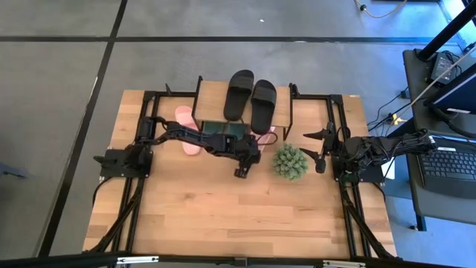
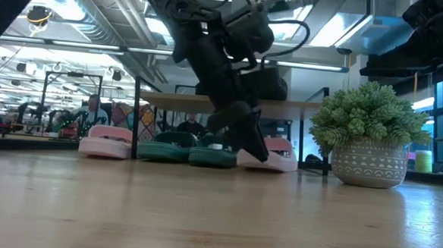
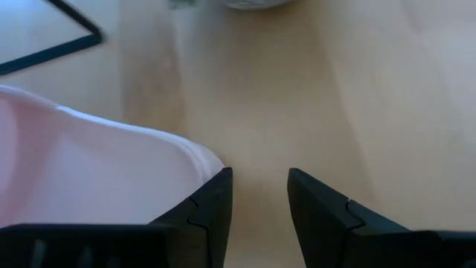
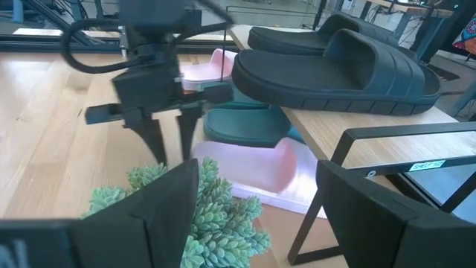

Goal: Pick and place slides into the shelf
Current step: Put the left pink slide under the shelf

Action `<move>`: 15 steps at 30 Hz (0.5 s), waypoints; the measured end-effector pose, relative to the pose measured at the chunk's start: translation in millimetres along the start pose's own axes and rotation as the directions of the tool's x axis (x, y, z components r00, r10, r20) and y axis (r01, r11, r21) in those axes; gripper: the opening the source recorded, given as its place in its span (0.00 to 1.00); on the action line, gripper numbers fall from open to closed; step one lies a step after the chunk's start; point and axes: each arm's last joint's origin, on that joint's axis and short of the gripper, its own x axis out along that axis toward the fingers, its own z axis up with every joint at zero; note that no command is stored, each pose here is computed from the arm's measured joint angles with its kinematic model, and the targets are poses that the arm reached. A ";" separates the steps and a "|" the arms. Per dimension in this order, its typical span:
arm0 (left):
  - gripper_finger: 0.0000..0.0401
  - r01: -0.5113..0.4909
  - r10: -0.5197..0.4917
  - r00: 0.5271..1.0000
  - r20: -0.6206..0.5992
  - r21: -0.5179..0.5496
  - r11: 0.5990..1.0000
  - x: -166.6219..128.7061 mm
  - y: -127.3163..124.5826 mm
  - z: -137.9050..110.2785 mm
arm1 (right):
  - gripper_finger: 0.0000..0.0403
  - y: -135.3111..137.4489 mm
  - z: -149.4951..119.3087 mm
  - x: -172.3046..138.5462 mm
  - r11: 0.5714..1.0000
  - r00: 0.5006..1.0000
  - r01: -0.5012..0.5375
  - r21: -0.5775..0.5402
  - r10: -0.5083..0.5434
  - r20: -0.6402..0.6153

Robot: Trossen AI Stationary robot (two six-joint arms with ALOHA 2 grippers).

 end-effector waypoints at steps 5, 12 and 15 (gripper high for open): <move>0.31 -0.031 0.031 0.999 0.010 -0.034 0.999 1.3 16.5 -3.9 | 0.68 0.0 0.0 0.0 1.000 1.000 0.000 0.001 0.000 0.000; 0.31 -0.045 0.046 0.999 0.003 -0.075 0.996 1.9 26.3 -7.7 | 0.68 0.0 0.0 0.0 1.000 1.000 0.000 0.001 0.000 0.000; 0.31 -0.041 0.042 0.999 0.005 -0.070 0.997 1.7 23.7 -6.6 | 0.68 0.0 0.0 0.0 1.000 1.000 0.000 0.002 0.000 0.000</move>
